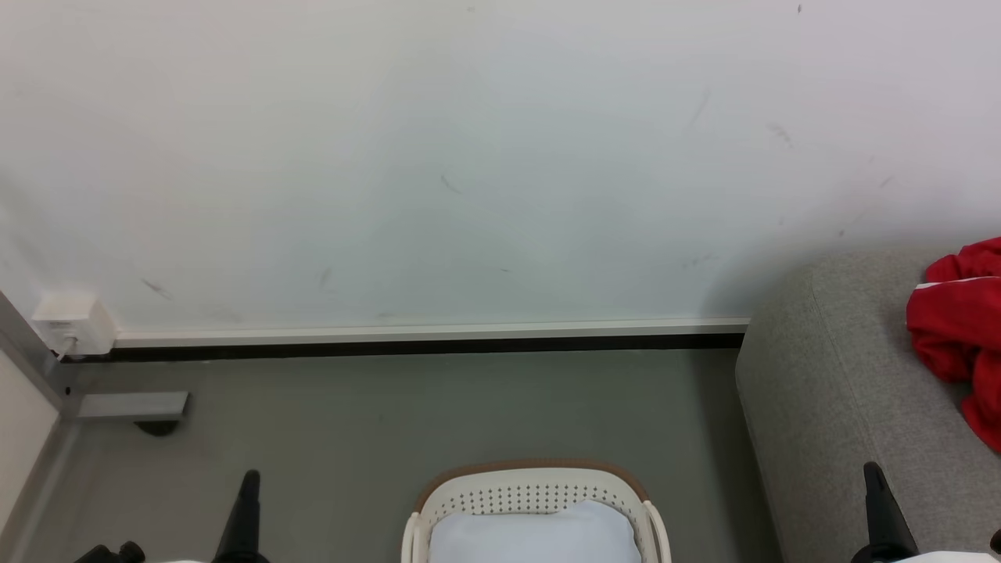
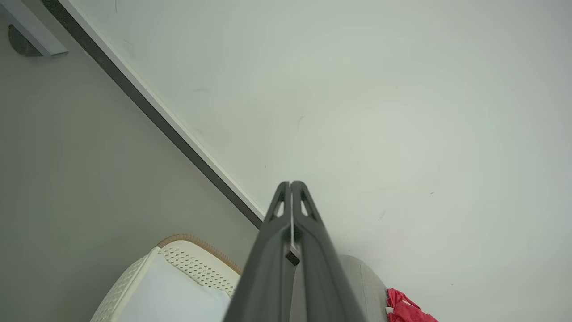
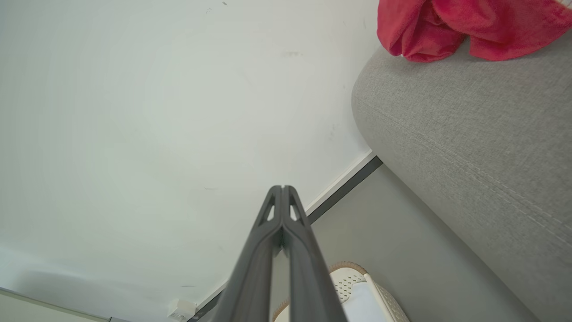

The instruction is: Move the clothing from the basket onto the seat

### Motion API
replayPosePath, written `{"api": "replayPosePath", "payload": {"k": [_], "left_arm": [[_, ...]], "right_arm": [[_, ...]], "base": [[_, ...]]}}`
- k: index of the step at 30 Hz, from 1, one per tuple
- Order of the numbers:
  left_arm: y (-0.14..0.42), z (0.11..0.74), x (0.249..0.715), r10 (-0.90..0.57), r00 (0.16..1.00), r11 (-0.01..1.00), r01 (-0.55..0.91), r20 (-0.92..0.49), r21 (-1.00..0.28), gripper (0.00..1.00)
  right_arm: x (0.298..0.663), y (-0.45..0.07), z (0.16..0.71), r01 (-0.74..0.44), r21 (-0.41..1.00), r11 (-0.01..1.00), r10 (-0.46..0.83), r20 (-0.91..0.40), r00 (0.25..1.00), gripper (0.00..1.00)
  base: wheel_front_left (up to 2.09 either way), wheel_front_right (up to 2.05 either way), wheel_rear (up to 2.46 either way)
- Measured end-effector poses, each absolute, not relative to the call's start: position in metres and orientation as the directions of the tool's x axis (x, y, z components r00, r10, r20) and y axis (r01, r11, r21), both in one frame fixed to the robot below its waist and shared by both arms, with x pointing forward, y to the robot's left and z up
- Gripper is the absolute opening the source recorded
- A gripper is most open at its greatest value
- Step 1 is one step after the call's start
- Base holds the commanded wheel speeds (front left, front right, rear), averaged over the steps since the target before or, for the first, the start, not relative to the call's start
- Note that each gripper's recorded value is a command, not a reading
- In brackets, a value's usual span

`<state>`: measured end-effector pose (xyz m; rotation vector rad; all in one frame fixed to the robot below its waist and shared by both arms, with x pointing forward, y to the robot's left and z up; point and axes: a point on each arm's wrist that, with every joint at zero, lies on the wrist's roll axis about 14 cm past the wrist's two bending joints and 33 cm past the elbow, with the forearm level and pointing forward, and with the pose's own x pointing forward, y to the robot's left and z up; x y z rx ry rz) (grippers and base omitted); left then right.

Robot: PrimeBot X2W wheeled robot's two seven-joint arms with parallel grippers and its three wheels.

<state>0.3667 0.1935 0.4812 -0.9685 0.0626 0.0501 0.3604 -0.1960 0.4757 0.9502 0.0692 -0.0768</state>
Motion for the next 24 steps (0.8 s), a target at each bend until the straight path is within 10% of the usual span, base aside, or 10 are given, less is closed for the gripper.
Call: {"api": "replayPosePath", "payload": {"k": [24], "left_arm": [[0.1964,0.4894,0.3755,0.012,0.998,0.35,-0.063,-0.063,-0.935,0.0]], "right_arm": [[0.3696,-0.1985,0.4835,0.084,0.929,0.36,-0.028,-0.079,0.996,0.0]], "base": [[0.0,0.0,0.0]]}}
